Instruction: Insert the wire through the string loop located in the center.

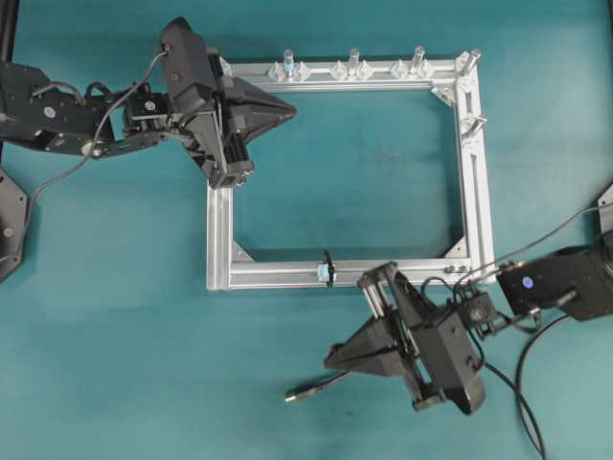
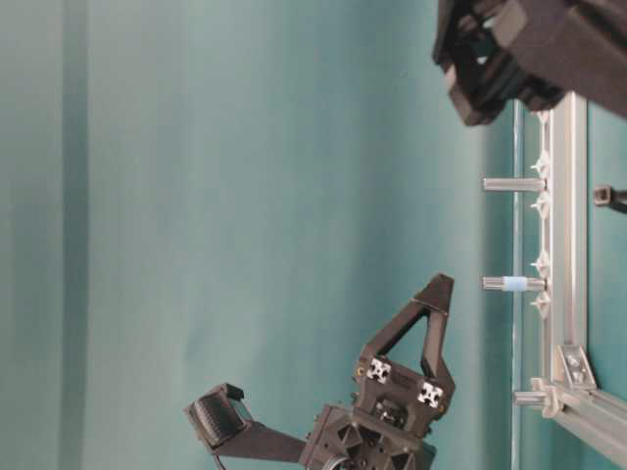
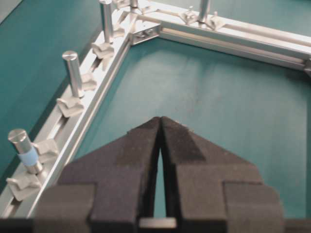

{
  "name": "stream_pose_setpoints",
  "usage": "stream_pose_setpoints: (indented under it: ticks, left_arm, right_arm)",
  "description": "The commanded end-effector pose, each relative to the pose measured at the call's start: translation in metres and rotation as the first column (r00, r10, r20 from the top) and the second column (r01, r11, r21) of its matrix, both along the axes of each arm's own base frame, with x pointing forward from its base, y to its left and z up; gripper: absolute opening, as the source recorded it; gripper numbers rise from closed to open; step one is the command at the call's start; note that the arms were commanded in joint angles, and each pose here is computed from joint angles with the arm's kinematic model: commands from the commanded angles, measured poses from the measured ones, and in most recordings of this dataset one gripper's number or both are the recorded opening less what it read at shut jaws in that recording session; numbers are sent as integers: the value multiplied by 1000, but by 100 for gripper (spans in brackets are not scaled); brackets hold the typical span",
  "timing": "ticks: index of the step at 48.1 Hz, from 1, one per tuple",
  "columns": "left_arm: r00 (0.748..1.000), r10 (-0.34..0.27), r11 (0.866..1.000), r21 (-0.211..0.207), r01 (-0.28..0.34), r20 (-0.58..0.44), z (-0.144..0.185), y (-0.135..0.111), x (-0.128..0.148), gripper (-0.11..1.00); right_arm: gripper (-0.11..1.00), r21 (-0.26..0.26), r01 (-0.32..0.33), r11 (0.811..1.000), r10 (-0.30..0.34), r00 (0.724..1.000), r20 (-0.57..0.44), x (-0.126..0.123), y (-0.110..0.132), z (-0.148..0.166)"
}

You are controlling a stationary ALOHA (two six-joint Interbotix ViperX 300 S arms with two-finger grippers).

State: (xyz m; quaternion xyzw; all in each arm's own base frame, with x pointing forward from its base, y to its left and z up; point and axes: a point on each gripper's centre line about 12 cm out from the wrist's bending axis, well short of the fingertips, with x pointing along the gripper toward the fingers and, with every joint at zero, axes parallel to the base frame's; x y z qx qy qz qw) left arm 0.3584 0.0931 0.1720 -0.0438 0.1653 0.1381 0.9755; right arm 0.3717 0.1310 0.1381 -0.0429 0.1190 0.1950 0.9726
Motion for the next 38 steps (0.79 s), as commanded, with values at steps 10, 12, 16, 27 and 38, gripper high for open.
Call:
stream_pose_setpoints:
  ticks: [10, 12, 16, 27, 38]
  left_arm:
    - [999, -21, 1000, -10, 21, -32, 4, -7, 0, 0]
    - [999, -25, 1000, -13, 24, -41, 4, -8, 0, 0]
    - [998, -27, 999, -20, 26, -56, 2, -10, 0, 0]
    - [997, -36, 999, -23, 34, -70, 1, -12, 0, 8]
    - [993, -67, 998, -29, 64, -94, -1, -23, 1, 67]
  right_arm:
    - [0, 48, -11, 999, 14, 998, -60, 0, 15, 4]
    - [0, 50, -8, 999, 12, 997, -81, 0, 16, 2]
    - [0, 53, 0, 999, 7, 993, -117, 0, 16, 0]
    - [21, 40, -4, 999, 10, 989, -145, -2, 19, -3]
    - [81, 28, -9, 1000, 14, 987, -163, -3, 19, -10]
